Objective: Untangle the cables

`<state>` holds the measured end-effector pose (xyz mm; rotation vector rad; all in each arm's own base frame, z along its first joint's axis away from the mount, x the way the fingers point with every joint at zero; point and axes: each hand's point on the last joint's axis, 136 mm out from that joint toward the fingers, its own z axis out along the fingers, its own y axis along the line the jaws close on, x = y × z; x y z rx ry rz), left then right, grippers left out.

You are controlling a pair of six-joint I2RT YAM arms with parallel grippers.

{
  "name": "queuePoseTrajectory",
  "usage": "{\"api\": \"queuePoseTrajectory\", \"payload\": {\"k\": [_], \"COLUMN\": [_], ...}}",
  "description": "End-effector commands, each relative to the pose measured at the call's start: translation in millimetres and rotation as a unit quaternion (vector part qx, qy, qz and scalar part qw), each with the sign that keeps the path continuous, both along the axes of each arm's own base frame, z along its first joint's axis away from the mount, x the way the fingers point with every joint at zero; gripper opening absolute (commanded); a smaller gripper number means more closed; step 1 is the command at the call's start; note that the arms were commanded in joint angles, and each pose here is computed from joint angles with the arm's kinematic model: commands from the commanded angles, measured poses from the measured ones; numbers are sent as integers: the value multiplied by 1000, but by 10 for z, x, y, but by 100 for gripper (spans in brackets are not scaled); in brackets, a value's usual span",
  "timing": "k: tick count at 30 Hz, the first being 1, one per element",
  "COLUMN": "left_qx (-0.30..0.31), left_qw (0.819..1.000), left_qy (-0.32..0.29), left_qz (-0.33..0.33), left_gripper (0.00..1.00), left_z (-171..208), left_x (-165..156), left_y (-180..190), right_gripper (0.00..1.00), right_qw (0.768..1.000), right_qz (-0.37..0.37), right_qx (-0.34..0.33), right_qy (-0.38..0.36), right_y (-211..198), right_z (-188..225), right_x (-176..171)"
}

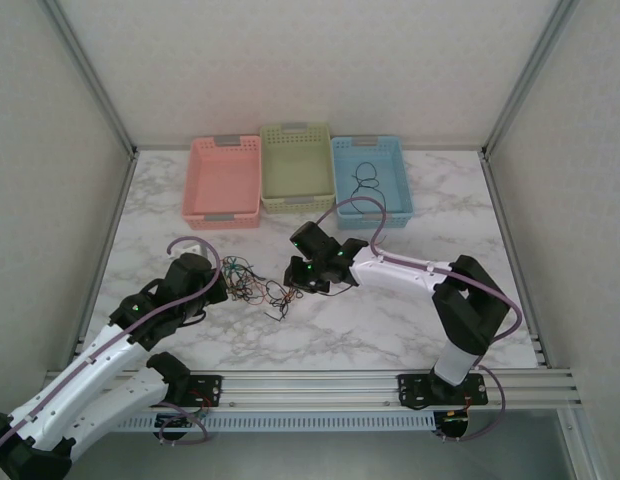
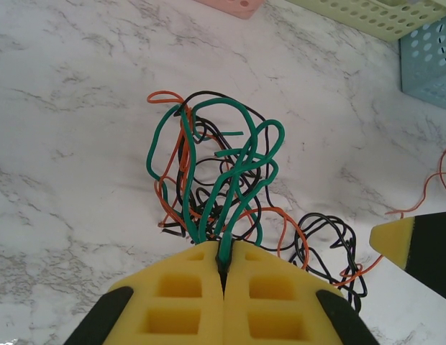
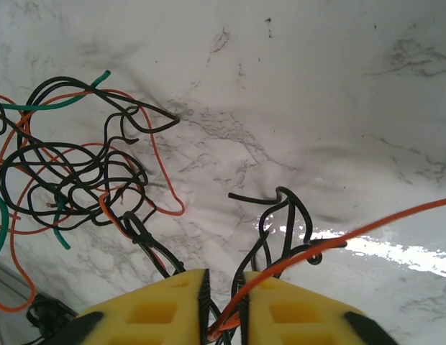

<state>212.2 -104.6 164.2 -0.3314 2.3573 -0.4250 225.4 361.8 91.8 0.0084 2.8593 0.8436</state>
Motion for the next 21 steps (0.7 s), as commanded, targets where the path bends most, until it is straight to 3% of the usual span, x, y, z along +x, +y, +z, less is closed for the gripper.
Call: {"api": "queuePoseTrajectory", "payload": {"k": [1,3,12,16,21], "left_qx": [7,8,46,51,50], "left_qw": [1000,1000,997,995,991], "left_qy": [0,-1,-4,-22,-51], "left_qz": [-3,-2,55,79,117], "left_gripper": [0,0,0,0,0], "left_z": [14,20,26,115,239], "left_x": [-3,-3,18,-12,-77], "left_y": [25,31,270,398,594], "right_gripper": [8,0,0,0,0], "right_qw": [1000,1000,986,979,976], "right_qz": [-5,-5,70,83,34], "right_qx": [-8,-9,35,63,81], "right_qy": [-16,-23,-145,-173,-198], "right_y": [18,-10,-161,-459,-1042], "right_z": [86,123,894,1170,1296], "right_x": [45,42,25,51,205]}}
